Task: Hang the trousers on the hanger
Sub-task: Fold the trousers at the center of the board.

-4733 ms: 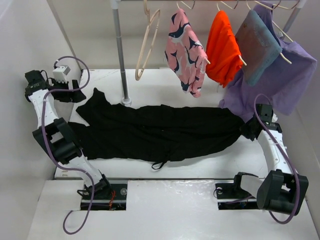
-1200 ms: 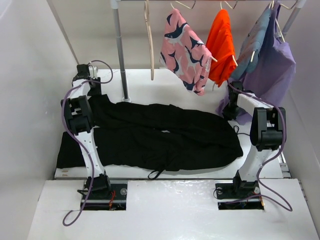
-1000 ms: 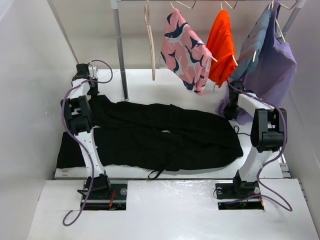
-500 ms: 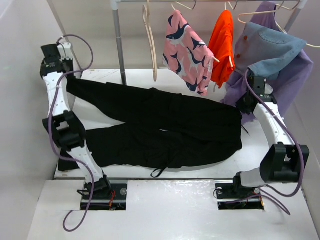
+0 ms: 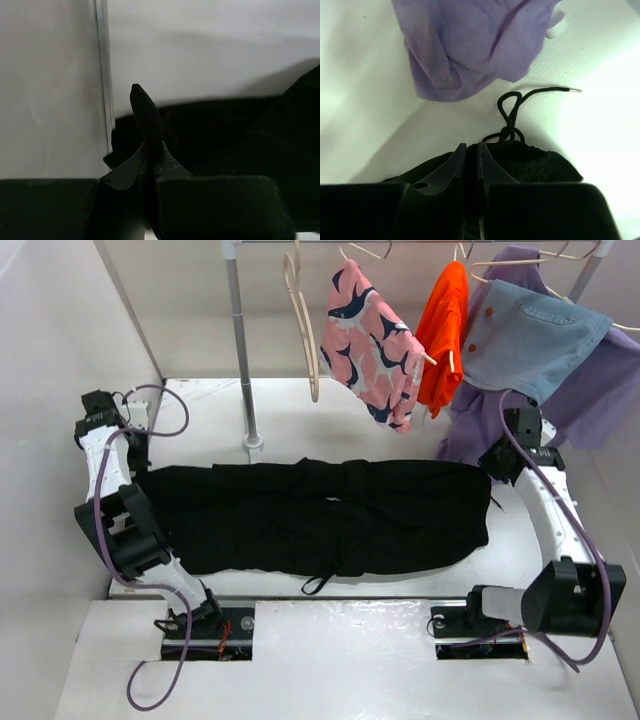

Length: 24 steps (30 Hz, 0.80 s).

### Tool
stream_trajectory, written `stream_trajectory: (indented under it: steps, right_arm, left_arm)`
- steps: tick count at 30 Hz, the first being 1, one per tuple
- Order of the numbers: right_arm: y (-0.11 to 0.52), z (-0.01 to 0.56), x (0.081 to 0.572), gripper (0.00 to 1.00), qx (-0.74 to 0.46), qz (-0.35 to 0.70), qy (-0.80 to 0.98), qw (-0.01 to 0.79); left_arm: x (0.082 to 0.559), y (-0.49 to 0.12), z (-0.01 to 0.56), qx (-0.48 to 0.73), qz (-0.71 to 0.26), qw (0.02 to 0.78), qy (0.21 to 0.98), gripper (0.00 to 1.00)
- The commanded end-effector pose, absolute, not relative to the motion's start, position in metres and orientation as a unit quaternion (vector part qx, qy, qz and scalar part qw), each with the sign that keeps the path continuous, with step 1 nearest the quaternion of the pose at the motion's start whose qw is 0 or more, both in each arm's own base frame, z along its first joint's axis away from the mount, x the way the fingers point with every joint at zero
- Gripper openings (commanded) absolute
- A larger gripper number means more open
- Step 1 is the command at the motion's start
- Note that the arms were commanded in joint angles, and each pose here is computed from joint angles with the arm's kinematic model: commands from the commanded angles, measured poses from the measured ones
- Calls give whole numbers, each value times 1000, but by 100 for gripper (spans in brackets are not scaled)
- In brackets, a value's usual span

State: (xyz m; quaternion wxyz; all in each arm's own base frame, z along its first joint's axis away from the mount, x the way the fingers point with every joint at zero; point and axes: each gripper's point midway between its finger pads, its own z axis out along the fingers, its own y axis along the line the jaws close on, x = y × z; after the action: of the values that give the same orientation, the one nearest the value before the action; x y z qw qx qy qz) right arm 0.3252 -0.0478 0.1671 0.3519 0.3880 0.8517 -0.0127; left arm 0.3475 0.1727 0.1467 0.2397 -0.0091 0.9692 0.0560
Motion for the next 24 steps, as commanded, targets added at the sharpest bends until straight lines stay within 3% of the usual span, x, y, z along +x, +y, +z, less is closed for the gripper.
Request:
stream_trajectory:
  steps: [1,8,13,18,21,24]
  right_arm:
    - [-70,200,316,0,390,-43,823,410]
    - [-65,227,297,0,394,-14,815,423]
    - [-49,187,251,0,448,31,811,374]
    - [-27,153,213,3,517,86,775,352]
    - [-22,141,199,1,524,84,781,330]
    - [-27,150,200,0,527,75,774,343]
  left_arm:
    - [332,189,199,11,122,297,947,0]
    - [314,192,243,32,144,305,941,0]
    - [231,194,180,42,170,194,965,0]
    - [150,192,85,17,133,72,988,0]
    - [142,197,77,6,127,60,990,0]
    - [158,208,100,-1,130,96,987,0]
